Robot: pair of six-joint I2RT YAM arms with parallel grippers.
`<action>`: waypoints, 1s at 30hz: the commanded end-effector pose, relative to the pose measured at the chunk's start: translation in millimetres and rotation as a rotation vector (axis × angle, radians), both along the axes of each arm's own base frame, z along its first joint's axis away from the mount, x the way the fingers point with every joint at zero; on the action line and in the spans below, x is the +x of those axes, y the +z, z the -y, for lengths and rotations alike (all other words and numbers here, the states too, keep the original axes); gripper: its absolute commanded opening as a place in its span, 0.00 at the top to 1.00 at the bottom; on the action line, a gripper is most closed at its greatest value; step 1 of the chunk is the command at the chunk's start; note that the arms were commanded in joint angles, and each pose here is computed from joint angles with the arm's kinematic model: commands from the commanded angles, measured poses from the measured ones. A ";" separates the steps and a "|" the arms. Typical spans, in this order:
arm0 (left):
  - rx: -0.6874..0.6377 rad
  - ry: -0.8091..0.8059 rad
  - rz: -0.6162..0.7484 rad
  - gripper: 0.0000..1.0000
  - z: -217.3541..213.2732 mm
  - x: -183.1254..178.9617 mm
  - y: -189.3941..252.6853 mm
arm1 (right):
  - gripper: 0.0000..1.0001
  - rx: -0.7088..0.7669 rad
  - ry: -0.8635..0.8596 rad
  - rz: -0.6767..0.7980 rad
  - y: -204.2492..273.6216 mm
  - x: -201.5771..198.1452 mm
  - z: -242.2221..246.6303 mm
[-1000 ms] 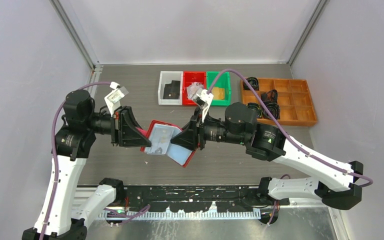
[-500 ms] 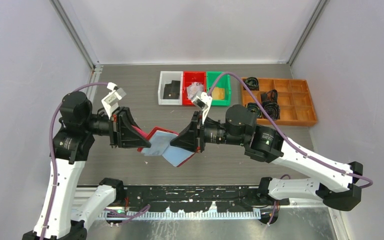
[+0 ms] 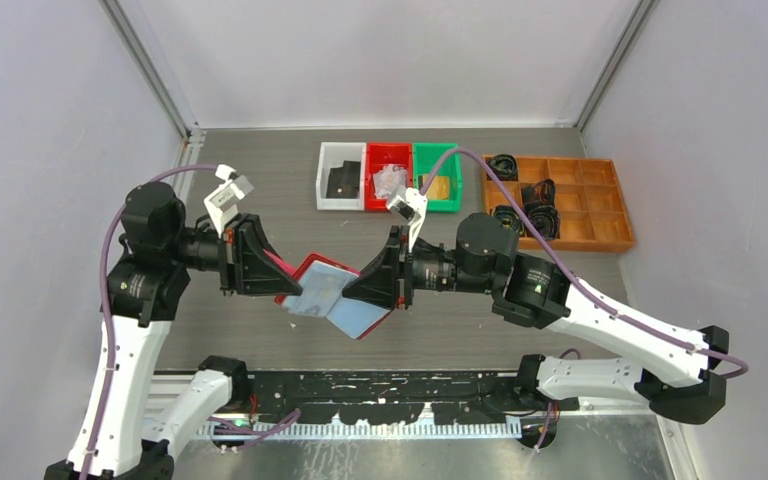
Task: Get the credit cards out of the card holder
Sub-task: Remove the credit card from the card holder.
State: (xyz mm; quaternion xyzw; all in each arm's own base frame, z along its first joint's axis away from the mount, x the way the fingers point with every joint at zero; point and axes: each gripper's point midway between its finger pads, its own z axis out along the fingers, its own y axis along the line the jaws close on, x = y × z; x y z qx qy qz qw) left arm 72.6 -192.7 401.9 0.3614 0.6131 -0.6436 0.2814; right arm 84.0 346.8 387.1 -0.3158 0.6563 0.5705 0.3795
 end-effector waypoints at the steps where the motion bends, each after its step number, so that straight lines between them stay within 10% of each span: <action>1: -0.010 0.020 0.073 1.00 0.5 0.9 9.7 | 0.75 0.093 0.020 0.011 25.1 -4.3 5.0; 9: 0.035 0.211 0.204 1.00 0.0 25.8 1.8 | 0.61 0.036 0.045 -0.057 0.2 -9.0 6.5; 19: 0.005 0.081 0.101 0.97 0.7 5.5 3.6 | 0.98 0.055 -0.023 -0.045 10.4 9.2 -1.3; 30: -0.009 0.006 0.070 1.00 -1.3 -8.0 4.0 | 0.99 0.054 -0.099 -0.079 7.9 28.2 0.8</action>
